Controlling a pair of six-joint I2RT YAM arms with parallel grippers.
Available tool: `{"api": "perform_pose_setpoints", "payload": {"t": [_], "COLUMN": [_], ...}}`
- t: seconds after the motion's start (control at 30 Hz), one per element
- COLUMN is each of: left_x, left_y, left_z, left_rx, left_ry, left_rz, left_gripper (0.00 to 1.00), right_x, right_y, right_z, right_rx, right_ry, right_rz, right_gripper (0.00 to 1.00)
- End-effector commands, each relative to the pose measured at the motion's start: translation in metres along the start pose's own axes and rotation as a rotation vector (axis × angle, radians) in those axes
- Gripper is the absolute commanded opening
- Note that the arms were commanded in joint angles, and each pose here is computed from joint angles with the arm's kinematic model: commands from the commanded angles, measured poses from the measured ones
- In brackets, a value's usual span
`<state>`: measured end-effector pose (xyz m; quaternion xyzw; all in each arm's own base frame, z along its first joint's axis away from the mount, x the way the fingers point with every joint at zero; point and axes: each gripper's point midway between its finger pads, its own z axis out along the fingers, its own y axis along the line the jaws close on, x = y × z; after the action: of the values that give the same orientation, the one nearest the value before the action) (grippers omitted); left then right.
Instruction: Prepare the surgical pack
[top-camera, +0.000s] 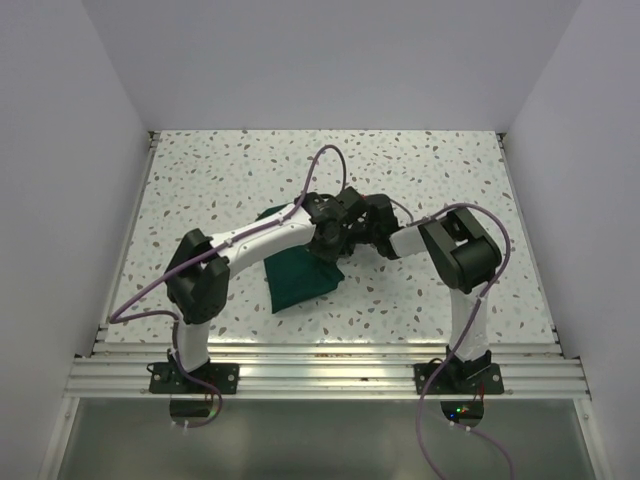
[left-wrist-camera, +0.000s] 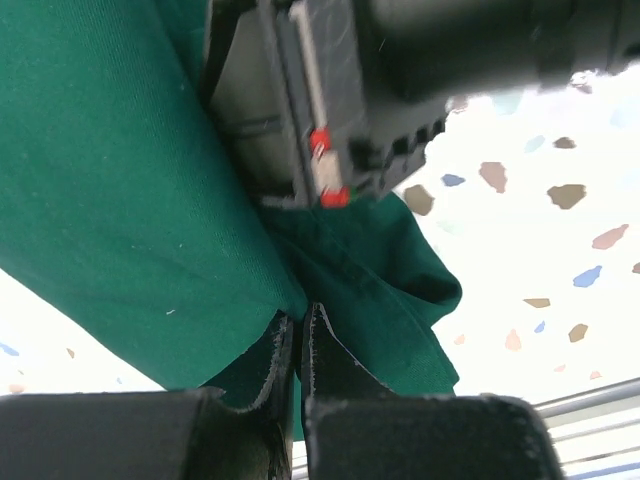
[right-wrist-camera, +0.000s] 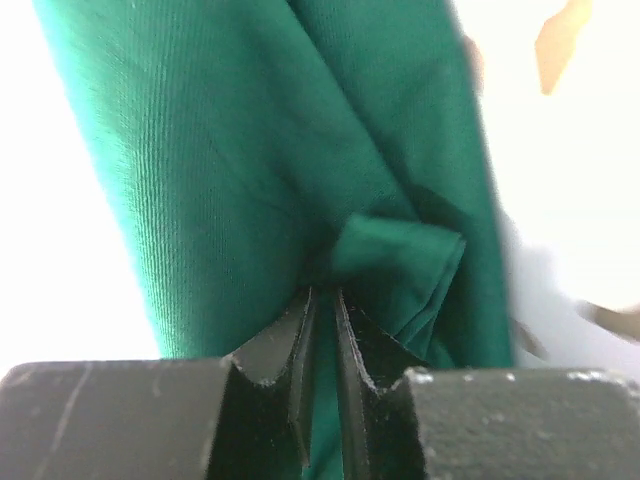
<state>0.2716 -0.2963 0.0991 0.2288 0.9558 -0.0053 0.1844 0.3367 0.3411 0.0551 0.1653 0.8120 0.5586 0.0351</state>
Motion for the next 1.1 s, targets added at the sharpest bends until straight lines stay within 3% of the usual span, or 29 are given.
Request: {"api": "perform_pose_setpoints", "payload": {"t": [0.0,0.1,0.3,0.67,0.87,0.97,1.07], "left_x": [-0.022,-0.02,-0.017,-0.012,-0.011,-0.006,-0.001], "left_y": [-0.035,-0.034,-0.027,-0.035,-0.04,-0.04,-0.039], "left_z": [-0.03,-0.03,-0.035,-0.038,-0.035,-0.03,-0.028], "left_rx": [0.156,0.167,0.161,0.212,0.232,0.227,0.223], "left_ry": [-0.115,-0.123,-0.144,-0.14,-0.141,-0.123,-0.118], "left_rz": [-0.007,-0.021,-0.023,-0.006,0.002,0.005,-0.004], "left_gripper": [0.0,0.0,0.0,0.0,0.0,0.0,0.0], "right_x": [-0.027,-0.035,-0.052,-0.025,-0.001,-0.005,-0.009], "right_y": [0.0,-0.002,-0.004,0.02,0.015,0.014,0.0], "right_z": [-0.03,-0.052,-0.076,-0.041,0.006,0.004,-0.009], "right_rx": [0.067,0.133,0.188,0.024,-0.064,-0.137,-0.103], "right_ry": [-0.087,-0.06,-0.05,0.007,0.057,0.027,0.026], "right_rz": [-0.069,-0.178,-0.235,-0.305,-0.244,-0.171,-0.105], "right_gripper": [0.16,0.16,0.16,0.13,0.12,0.12,0.13]}}
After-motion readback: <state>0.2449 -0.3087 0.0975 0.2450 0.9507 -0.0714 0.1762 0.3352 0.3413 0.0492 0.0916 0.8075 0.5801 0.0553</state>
